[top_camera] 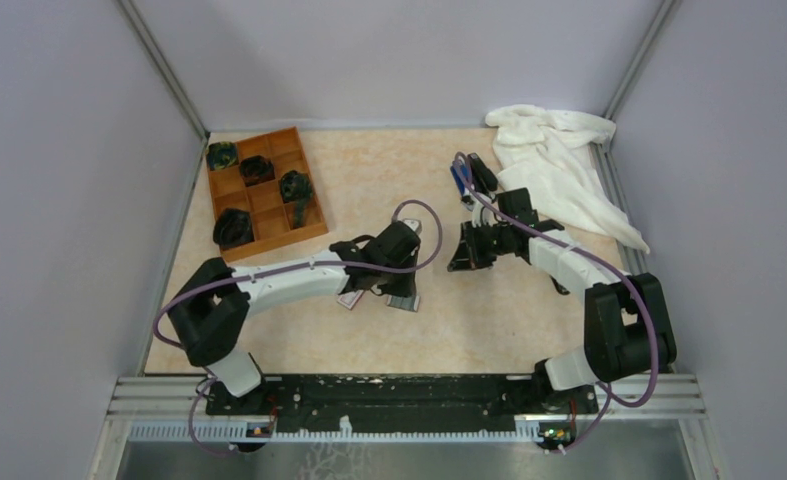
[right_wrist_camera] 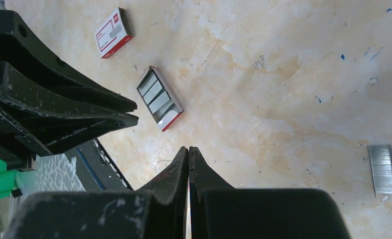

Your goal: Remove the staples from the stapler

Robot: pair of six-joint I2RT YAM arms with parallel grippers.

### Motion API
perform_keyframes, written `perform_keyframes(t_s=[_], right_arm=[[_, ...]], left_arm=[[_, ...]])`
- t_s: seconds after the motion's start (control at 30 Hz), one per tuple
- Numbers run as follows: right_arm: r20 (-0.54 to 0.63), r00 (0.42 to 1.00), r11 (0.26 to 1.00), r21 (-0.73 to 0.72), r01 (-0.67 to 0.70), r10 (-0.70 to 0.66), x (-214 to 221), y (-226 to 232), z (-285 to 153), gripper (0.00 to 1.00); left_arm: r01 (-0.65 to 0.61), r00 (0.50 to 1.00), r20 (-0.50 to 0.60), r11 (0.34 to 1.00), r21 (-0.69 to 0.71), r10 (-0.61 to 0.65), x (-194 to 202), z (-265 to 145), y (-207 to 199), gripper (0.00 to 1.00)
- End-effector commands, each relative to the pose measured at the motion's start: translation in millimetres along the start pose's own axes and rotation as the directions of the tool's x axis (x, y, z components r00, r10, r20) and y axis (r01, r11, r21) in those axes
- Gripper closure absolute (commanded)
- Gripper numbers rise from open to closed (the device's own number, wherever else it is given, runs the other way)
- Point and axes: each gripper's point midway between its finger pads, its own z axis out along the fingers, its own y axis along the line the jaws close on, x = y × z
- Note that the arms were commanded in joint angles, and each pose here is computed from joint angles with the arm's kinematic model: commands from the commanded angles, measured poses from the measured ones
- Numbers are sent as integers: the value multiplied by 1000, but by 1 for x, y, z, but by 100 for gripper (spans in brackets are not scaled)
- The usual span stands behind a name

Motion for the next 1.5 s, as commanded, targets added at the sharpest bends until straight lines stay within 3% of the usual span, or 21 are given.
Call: perform_keyframes(t_s=[0.0, 0.13, 0.53, 1.47], right_arm=[[48, 994, 994, -56, 96, -93, -24, 16, -8, 100], [47, 994, 994, -54, 100, -97, -24, 16, -8, 100], [41, 995, 994, -53, 98, -96, -23, 15, -8, 100], [38, 995, 995, -43, 94, -93, -23, 12, -7, 100]], left_arm=[[23, 999, 42, 994, 106, -28, -4, -3, -14, 80], [38, 999, 7, 992, 122, -39, 7, 6, -11, 87], [53, 998, -30, 993, 101, -50, 13, 18, -1, 76], [66, 996, -73, 991, 114, -58, 22, 25, 2, 75]])
